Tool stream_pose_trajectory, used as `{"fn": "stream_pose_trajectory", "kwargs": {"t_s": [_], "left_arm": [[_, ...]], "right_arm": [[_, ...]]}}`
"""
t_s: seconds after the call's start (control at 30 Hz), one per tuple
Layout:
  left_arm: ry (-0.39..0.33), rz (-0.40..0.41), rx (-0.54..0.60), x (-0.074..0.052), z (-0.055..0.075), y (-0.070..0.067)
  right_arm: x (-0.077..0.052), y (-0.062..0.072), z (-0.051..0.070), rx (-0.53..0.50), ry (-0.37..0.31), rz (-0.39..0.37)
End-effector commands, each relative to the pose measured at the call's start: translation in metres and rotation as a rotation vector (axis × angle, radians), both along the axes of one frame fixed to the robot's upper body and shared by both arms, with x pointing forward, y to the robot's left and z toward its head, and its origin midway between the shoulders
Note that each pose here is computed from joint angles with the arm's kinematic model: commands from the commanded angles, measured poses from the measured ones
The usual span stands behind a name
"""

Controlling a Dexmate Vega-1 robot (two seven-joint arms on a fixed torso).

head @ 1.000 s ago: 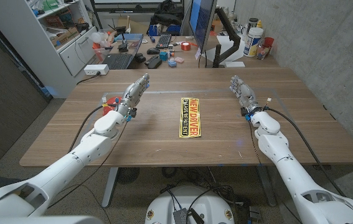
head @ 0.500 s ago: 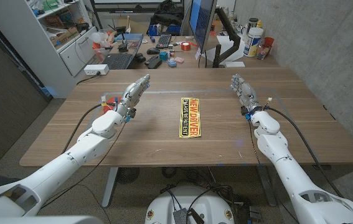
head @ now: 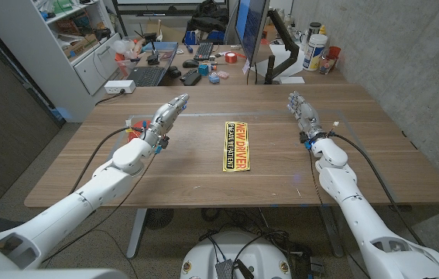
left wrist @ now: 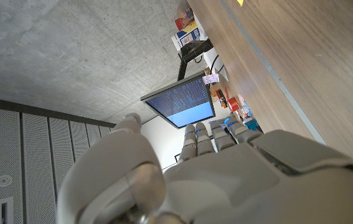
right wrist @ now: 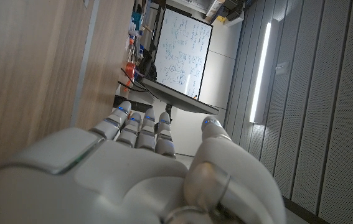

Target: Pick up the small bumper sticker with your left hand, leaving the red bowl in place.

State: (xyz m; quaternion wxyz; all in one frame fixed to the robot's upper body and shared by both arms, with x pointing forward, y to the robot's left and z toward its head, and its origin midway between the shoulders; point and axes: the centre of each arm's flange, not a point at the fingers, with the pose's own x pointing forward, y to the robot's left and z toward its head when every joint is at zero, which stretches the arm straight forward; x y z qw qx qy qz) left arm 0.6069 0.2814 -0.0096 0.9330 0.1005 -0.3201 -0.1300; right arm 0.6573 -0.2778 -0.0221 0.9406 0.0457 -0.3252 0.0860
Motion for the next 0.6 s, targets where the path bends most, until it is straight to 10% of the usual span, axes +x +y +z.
{"fn": "stream_pose_trajectory", "kwargs": {"t_s": [0.03, 0.6], "left_arm": [[-0.027, 0.015, 0.035, -0.01, 0.002, -0.001], [-0.059, 0.055, 0.085, -0.021, 0.007, -0.002]], "right_arm": [[0.002, 0.002, 0.001, 0.003, -0.003, 0.007], [0.006, 0.005, 0.002, 0.008, -0.01, 0.017]]}}
